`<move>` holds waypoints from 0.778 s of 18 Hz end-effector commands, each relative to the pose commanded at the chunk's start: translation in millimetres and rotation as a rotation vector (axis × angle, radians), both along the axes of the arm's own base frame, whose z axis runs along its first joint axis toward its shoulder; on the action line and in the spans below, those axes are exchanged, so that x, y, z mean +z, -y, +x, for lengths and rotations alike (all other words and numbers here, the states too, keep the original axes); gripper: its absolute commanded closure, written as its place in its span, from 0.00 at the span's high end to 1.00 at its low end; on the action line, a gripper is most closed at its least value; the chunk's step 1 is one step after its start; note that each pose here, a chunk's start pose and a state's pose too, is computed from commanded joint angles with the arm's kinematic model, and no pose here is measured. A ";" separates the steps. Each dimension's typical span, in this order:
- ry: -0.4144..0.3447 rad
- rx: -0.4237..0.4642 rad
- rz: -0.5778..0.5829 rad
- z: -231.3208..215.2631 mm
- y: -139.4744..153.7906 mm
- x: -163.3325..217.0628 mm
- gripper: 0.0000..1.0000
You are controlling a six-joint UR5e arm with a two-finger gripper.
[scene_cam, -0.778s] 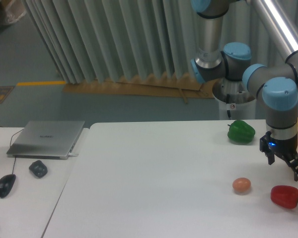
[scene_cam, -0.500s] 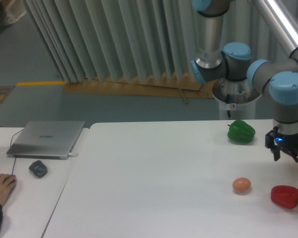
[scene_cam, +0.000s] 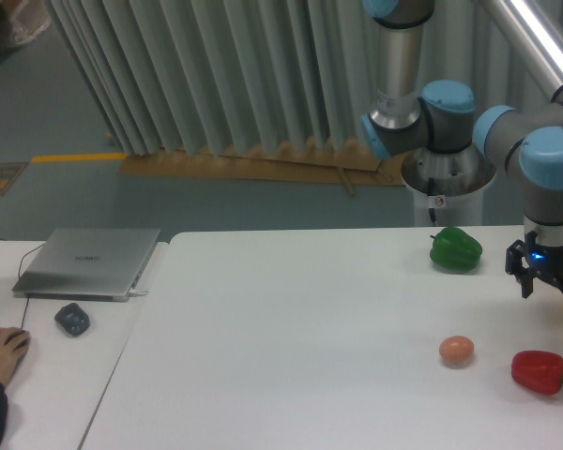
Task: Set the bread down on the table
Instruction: 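Move the gripper up and away toward the yellow container beyond view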
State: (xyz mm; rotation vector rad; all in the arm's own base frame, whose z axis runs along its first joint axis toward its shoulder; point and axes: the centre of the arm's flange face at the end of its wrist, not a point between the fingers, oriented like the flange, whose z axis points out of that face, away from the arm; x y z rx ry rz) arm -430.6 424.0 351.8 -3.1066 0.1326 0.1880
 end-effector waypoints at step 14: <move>0.018 -0.013 -0.038 -31.8 71.5 14.3 1.00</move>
